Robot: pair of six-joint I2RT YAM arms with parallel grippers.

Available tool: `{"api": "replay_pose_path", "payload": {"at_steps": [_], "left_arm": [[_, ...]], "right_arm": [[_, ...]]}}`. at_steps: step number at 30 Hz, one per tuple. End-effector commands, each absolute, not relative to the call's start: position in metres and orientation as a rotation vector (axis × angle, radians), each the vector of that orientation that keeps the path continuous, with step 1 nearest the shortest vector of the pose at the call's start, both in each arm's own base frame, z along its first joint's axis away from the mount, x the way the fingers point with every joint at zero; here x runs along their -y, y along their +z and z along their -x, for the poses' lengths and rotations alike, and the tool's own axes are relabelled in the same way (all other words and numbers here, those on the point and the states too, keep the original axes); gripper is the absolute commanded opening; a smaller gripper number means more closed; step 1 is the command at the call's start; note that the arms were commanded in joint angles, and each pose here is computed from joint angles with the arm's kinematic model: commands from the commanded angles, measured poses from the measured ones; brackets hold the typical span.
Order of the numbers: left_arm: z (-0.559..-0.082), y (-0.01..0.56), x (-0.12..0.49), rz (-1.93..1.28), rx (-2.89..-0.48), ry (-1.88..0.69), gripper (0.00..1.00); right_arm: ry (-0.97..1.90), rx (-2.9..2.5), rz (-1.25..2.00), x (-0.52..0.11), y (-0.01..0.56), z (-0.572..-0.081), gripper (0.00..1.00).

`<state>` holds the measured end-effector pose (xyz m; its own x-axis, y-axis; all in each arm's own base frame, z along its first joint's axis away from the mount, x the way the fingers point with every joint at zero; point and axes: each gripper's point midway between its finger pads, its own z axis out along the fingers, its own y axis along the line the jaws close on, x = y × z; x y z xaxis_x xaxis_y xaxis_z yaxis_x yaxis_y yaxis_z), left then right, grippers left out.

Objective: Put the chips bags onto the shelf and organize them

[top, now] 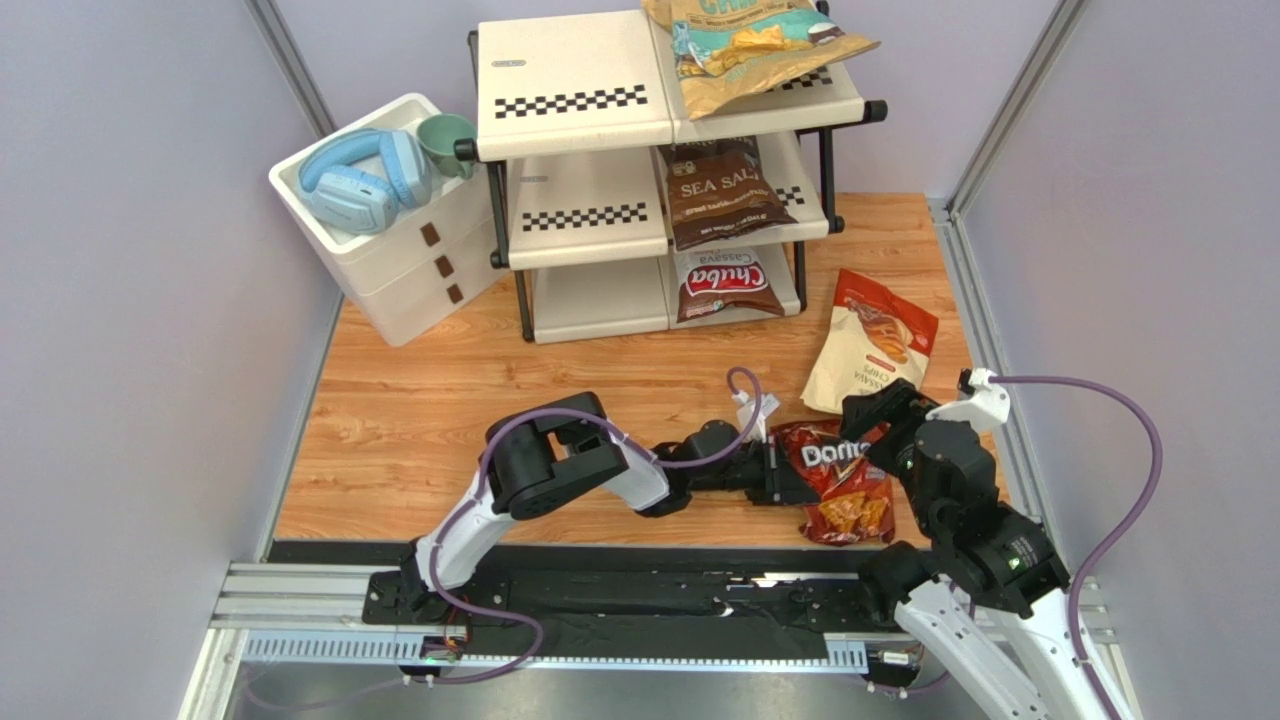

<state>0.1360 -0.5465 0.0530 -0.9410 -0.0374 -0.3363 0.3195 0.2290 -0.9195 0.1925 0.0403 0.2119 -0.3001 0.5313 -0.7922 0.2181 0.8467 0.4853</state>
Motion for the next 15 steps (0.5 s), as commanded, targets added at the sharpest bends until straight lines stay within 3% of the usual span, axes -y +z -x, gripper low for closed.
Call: {"api": "replay_pose_path", "payload": {"at_steps": [1, 15], "left_arm": [[-0.138, 0.056, 0.506, -0.135, -2.187, -1.745, 0.00], [-0.179, 0.038, 0.314, 0.441, -2.036, -1.360, 0.00]], "right_arm": [[0.365, -1.862, -0.560, -0.042, 0.217, -0.194, 0.82], [0.785, -2.040, -0.413, -0.123, 0.184, -0.186, 0.81]]}}
